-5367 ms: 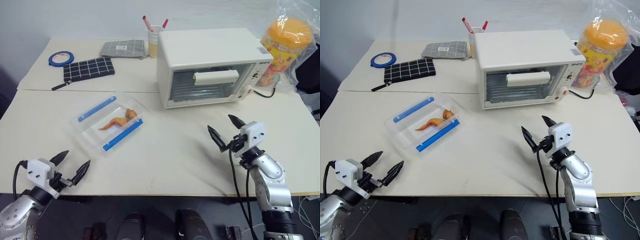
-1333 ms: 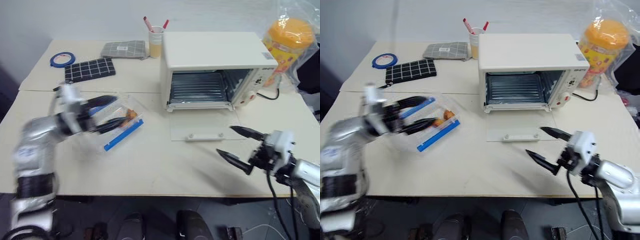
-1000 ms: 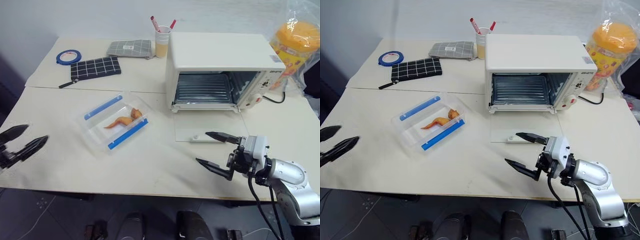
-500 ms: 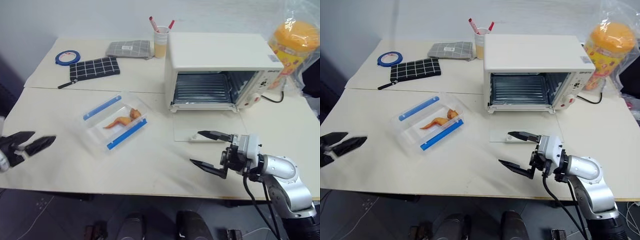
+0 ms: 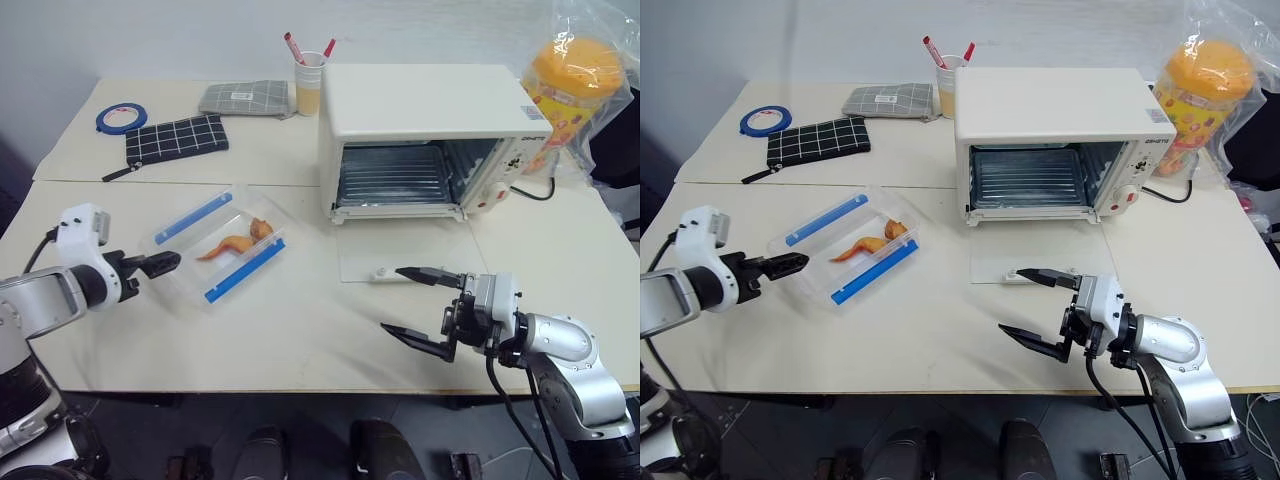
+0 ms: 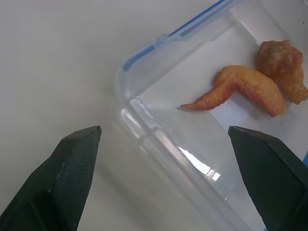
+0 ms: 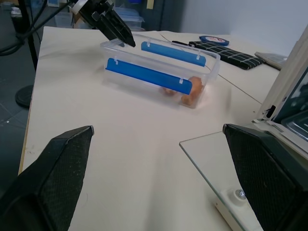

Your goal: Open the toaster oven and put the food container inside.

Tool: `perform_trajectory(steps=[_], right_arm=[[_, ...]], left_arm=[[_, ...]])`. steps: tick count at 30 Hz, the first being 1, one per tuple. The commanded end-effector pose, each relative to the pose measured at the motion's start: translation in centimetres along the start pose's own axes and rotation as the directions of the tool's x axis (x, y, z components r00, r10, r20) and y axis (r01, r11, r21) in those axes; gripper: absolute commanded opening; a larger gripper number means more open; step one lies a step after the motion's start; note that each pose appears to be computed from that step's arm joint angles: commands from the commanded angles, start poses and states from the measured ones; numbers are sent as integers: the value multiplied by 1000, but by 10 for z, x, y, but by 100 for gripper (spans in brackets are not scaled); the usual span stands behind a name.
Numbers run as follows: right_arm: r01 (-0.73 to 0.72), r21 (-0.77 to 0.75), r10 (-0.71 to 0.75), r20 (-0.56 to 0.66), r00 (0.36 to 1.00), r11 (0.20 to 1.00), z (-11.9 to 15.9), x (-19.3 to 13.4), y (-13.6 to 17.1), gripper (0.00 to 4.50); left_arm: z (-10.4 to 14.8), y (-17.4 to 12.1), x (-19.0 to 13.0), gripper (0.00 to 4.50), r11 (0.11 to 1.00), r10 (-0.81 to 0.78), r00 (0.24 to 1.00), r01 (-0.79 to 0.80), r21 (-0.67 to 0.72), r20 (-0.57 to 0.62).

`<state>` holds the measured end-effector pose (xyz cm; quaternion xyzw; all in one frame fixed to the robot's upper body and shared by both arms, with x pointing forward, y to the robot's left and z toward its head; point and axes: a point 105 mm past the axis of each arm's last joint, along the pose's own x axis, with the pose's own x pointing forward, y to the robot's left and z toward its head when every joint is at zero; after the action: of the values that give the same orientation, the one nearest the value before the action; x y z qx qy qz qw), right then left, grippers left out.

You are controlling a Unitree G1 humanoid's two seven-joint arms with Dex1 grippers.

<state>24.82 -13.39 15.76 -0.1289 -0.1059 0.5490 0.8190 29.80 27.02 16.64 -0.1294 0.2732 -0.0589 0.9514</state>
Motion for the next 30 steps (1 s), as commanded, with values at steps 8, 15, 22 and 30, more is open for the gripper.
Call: perform_trajectory(steps=[8,15,22,30], right_arm=[[61,-56,-61,5,998,997,12,-6,-1,450],[76,-67,-76,-1,997,995,11,-7,-2,450],[80,-77,-81,-13,997,994,10,-9,-3,450],[94,-85,-97,-32,995,992,11,-14,-7,450]], left_arm=[[-2,1,3,448,998,54,997,-51,48,-59],[11,2,3,299,995,76,996,-73,69,-39],[13,5,3,104,995,78,996,-75,71,-43],[40,-4,-17,27,990,-38,999,41,134,-21]])
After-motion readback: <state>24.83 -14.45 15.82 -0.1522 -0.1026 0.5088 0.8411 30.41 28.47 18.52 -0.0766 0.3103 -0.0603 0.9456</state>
